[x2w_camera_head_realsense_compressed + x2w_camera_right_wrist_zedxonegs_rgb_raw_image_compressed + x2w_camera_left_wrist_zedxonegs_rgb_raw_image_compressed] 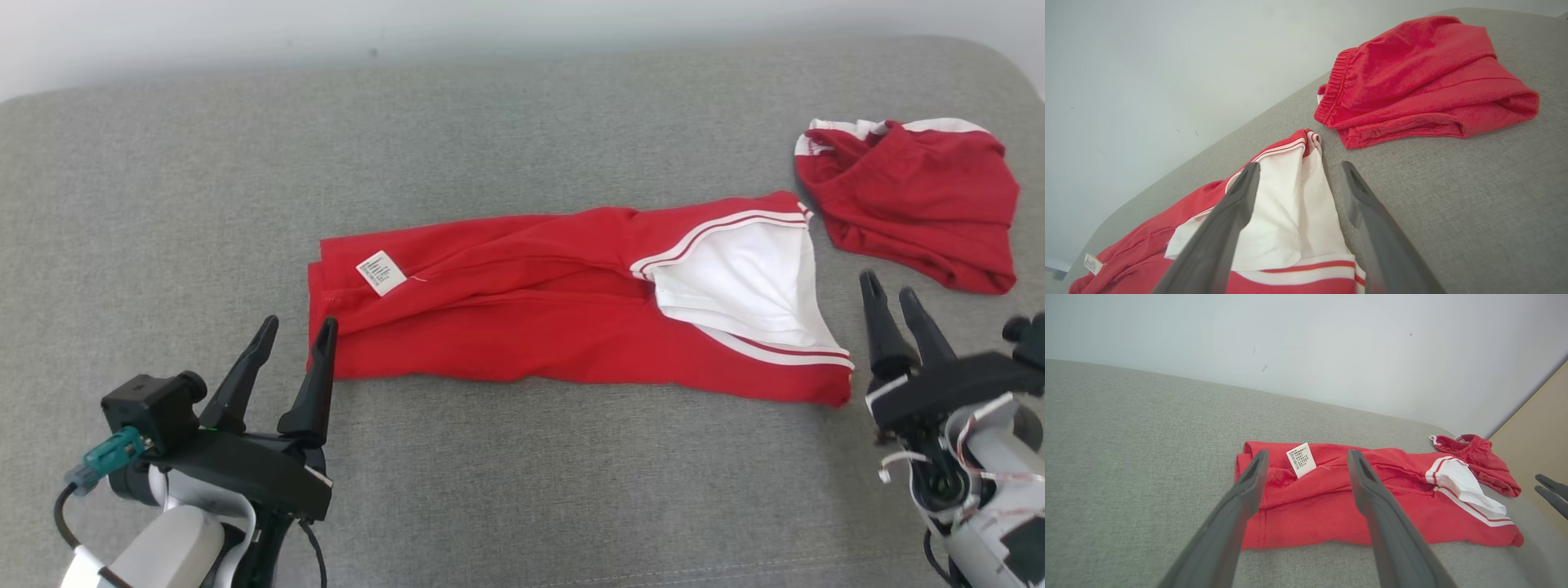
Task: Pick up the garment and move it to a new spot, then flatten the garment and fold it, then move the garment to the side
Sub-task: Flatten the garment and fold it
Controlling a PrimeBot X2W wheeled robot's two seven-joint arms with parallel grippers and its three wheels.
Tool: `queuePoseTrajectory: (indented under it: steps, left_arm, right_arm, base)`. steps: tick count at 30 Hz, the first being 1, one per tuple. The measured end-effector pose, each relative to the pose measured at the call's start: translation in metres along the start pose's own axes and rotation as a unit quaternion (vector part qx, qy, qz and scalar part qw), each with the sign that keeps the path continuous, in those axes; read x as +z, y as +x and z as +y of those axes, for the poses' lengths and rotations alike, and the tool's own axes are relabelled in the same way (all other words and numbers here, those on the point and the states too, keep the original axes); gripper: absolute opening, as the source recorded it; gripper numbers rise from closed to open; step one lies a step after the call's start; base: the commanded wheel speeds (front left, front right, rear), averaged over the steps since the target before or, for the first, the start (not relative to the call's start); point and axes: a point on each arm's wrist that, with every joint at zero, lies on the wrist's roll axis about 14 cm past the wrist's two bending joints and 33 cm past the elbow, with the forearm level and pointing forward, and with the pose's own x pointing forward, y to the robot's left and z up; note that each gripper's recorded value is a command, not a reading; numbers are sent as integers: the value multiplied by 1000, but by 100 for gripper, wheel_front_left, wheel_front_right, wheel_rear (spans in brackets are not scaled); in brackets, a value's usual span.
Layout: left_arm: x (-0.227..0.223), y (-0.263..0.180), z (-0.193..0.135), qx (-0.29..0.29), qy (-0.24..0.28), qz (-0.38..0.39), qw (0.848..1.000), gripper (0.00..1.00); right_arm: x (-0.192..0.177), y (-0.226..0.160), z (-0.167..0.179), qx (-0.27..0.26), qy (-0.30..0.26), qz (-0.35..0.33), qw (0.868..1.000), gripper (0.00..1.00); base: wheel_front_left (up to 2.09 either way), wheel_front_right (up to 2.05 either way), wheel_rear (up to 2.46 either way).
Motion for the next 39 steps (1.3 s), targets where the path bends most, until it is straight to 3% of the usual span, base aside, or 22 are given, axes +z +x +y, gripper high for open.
queuePoseTrajectory:
  steps: [5, 11, 23, 39]
  left_arm:
    - [4, -1, -3, -5, 10, -12, 1000, 100]
    - [6, -6, 6, 7, 15, -18, 1000, 100]
    - [17, -10, 18, 26, 27, -38, 999, 100]
    - [19, -12, 24, 38, 32, -49, 998, 100]
  right_arm:
    - [6, 20, 11, 11, 0, -3, 1000, 100]
    - [-5, 38, 6, -4, 16, 42, 999, 100]
    - [-44, 49, -11, -44, 36, 141, 988, 100]
    - [-67, 56, -7, -52, 79, 204, 974, 100]
  base:
    - [0, 0, 0]
    - [0, 0, 0]
    - [0, 0, 0]
    - [0, 0, 0]
